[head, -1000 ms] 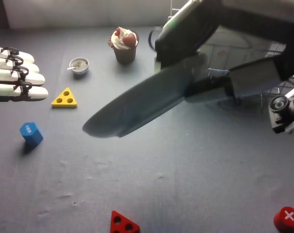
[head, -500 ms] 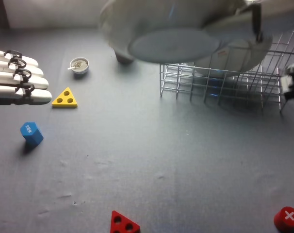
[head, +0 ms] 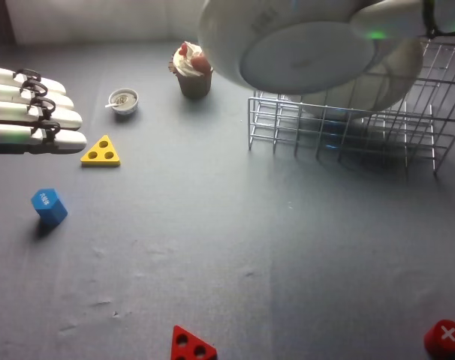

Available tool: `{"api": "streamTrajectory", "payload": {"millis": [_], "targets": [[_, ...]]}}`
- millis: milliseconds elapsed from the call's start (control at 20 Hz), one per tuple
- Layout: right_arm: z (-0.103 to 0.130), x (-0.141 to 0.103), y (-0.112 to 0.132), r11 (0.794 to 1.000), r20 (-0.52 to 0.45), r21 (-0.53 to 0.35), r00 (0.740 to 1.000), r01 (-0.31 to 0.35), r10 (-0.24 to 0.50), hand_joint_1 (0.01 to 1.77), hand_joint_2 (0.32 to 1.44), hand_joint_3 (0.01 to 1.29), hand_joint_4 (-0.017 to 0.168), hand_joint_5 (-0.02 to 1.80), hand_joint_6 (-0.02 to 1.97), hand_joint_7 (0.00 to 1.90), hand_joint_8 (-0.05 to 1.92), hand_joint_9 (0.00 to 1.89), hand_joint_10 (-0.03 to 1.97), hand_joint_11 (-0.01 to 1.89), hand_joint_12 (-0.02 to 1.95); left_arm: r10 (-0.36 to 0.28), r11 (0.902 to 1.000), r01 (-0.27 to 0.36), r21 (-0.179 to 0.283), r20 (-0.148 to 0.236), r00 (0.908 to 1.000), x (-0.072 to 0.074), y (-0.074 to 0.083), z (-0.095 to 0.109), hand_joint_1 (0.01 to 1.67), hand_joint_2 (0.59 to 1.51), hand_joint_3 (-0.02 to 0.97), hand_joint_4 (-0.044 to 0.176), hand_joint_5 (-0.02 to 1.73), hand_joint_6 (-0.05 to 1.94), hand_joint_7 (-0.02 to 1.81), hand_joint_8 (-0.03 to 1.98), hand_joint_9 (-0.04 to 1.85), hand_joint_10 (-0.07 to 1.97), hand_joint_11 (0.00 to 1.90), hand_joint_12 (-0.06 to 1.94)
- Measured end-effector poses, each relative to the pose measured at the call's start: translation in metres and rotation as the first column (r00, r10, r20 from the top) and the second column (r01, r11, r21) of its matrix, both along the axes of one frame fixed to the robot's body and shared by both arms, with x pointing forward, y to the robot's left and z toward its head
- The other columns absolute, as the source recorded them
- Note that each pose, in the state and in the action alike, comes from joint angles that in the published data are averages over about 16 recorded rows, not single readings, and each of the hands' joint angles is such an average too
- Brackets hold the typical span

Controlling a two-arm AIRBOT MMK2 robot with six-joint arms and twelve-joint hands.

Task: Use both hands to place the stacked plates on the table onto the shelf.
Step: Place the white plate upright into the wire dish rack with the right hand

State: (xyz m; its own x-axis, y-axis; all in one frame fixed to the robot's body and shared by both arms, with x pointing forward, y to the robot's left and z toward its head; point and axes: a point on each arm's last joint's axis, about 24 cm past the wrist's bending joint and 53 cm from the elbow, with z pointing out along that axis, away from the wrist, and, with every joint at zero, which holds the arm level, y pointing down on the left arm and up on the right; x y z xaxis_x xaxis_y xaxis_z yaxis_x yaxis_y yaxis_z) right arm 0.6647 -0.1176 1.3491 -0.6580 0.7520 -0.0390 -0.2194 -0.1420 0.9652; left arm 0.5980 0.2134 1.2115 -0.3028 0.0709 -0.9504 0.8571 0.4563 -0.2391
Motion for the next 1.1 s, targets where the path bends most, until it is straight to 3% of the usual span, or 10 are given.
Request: {"api": "streamTrajectory", "payload": {"millis": [500,650,1100], "targets": [[-0.010,0.020,-0.032,0.998,-0.045,-0.007,0.997,0.063,-0.063,1.46,0.98,0.01,-0.009,0.84,0.92,1.09,0.64,1.14,0.72,1.07,1.00,0.034,0.9993,-0.034,-0.012,0.002,0.9994,0.009,-0.004,-0.001,0.11,0.913,0.000,0.002,0.06,0.02,0.08,0.01,0.09,0.01,0.14,0.01],[-0.013,0.023,-0.037,0.997,-0.041,-0.019,0.996,0.072,-0.073,1.46,0.98,0.01,-0.009,0.84,0.92,1.09,0.64,1.14,0.73,1.09,0.89,0.037,0.9992,-0.037,-0.013,0.000,0.9993,0.009,-0.007,-0.002,0.11,0.915,0.000,0.002,0.06,0.02,0.09,0.01,0.10,0.01,0.14,0.01],[-0.026,0.031,-0.049,0.995,-0.041,-0.047,0.995,0.090,-0.092,1.46,0.98,0.01,-0.009,0.85,0.92,1.09,0.66,1.15,0.70,1.05,1.08,0.017,0.9997,-0.017,-0.018,0.004,0.9999,0.003,-0.020,-0.005,0.13,0.917,0.000,0.003,0.07,0.02,0.10,0.01,0.12,0.01,0.14,0.01]]}}
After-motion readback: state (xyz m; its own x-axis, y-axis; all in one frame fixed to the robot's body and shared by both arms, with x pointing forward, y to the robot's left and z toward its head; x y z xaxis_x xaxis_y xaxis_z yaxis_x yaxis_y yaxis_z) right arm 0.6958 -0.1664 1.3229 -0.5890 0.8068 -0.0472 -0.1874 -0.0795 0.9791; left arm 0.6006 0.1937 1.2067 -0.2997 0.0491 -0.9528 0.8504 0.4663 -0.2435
